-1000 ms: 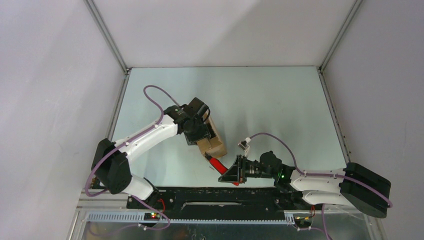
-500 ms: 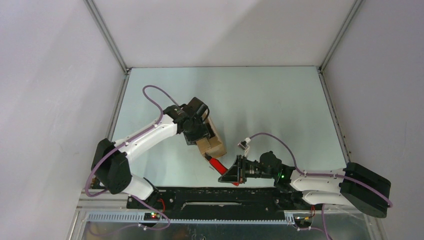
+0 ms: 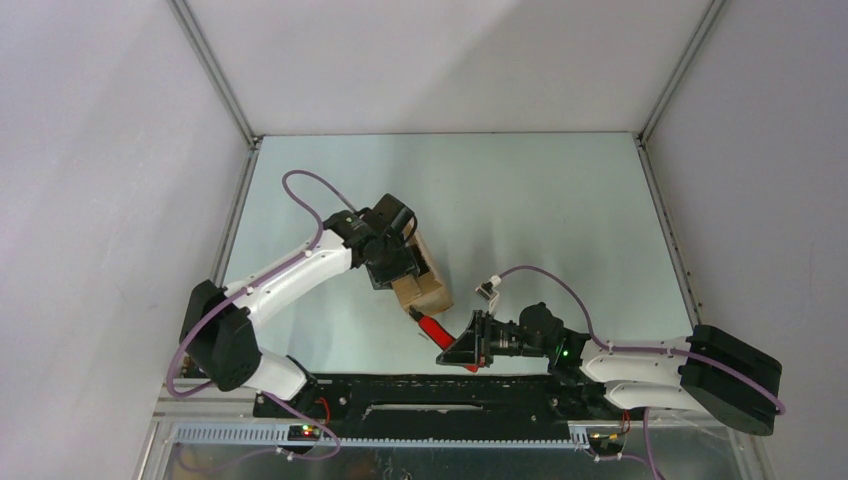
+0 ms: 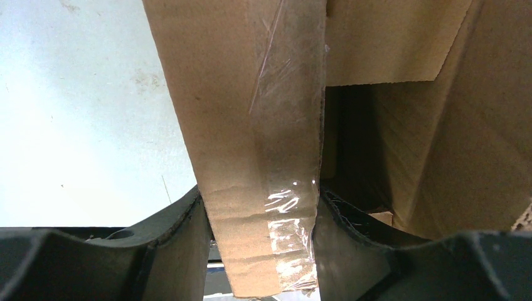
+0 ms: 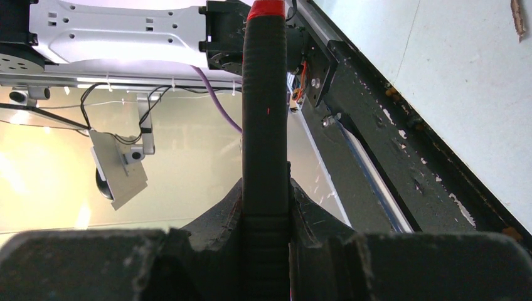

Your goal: Unpack the express box

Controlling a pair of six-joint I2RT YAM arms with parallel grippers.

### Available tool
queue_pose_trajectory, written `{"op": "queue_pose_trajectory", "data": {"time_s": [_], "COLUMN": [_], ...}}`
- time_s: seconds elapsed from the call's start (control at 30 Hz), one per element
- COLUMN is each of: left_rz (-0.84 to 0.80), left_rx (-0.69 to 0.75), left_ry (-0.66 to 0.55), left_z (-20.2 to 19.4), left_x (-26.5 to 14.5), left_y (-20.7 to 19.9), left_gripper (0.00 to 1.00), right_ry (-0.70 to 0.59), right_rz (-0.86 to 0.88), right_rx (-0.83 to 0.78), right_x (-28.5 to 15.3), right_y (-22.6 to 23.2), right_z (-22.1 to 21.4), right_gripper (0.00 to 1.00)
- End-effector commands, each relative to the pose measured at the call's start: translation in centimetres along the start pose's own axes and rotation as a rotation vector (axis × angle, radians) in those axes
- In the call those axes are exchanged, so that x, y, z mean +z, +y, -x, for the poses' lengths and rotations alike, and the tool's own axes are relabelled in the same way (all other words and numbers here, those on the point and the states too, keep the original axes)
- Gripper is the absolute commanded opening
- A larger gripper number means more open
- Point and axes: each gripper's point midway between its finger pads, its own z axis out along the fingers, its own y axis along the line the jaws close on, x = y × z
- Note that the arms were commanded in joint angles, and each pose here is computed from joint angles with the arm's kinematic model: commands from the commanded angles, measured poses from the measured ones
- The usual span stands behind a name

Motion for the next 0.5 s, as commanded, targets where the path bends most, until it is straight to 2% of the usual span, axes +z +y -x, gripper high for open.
{"op": "queue_pose_trajectory", "data": {"time_s": [0.0,0.47], "left_rz": [-0.049,-0.056], "left_rx": [0.007,0.003], "left_ry": [-0.039,-0.033], "left_z": [0.73,0.44], "left_x": [-1.21,-0.95], "left_y": [-0.56,-0.48], "left_gripper": [0.09,0.09], "right_ry": [-0.029,-0.028], "right_rz": [0.084,0.079], "right_rx": [-0.042,-0.043], "right_x": [0.21,0.34], "right_y": [2.77,2.72], "right_z": [0.85,0.75], "right_gripper": [0.0,0.0]}}
